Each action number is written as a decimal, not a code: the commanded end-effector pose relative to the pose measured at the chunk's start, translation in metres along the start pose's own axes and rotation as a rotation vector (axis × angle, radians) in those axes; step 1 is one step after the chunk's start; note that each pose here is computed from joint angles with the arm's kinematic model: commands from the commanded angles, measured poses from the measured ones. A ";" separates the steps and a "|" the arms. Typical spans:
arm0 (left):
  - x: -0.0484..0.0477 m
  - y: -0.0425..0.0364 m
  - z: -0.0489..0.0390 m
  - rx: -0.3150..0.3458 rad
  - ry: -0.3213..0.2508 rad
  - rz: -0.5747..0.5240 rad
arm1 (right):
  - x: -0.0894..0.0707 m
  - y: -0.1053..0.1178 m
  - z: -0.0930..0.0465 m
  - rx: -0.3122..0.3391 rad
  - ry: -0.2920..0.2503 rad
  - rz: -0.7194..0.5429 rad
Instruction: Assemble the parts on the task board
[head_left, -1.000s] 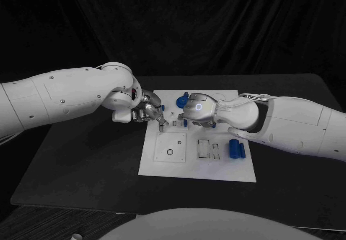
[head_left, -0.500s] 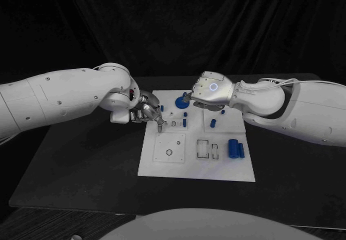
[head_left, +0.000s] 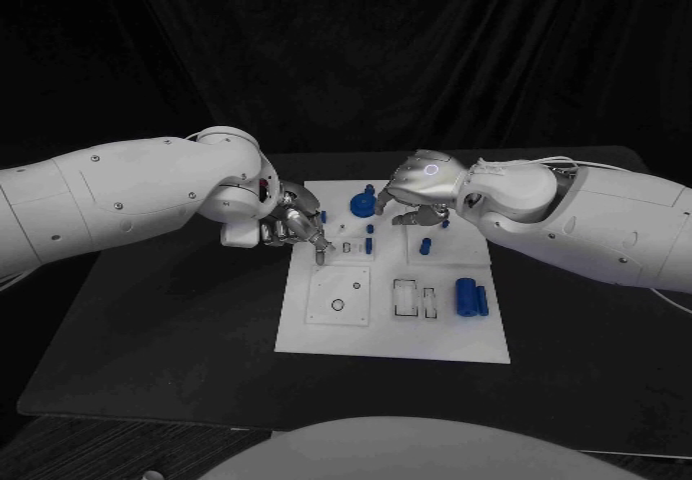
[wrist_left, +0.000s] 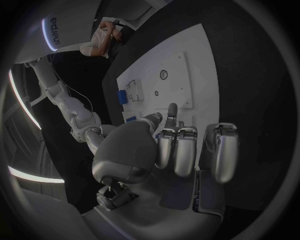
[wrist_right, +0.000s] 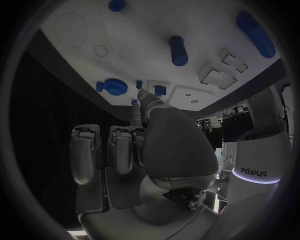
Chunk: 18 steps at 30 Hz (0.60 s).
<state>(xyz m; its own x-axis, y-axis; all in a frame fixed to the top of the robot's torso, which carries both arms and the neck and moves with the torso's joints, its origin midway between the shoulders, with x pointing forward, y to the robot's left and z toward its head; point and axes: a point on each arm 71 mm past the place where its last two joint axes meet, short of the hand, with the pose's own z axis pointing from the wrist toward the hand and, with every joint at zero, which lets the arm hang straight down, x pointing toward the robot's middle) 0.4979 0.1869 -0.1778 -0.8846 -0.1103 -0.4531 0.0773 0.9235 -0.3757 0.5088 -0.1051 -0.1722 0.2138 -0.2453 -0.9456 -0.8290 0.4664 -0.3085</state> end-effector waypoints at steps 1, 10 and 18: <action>0.0011 -0.0032 0.0007 0.028 0.000 -0.007 | 0.011 0.001 0.003 -0.032 0.070 0.155; 0.0012 -0.0038 0.0009 0.031 -0.001 -0.007 | 0.027 0.000 0.014 -0.065 0.131 0.276; 0.0012 -0.0044 0.0013 0.032 0.000 -0.006 | 0.033 0.000 0.021 -0.089 0.185 0.352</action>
<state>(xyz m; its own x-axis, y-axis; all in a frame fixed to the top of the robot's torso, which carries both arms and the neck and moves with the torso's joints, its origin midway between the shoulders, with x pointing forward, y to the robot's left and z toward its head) 0.4977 0.1852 -0.1778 -0.8838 -0.1109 -0.4545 0.0812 0.9204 -0.3825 0.5291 -0.0967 -0.2013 -0.0967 -0.2344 -0.9673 -0.8699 0.4923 -0.0323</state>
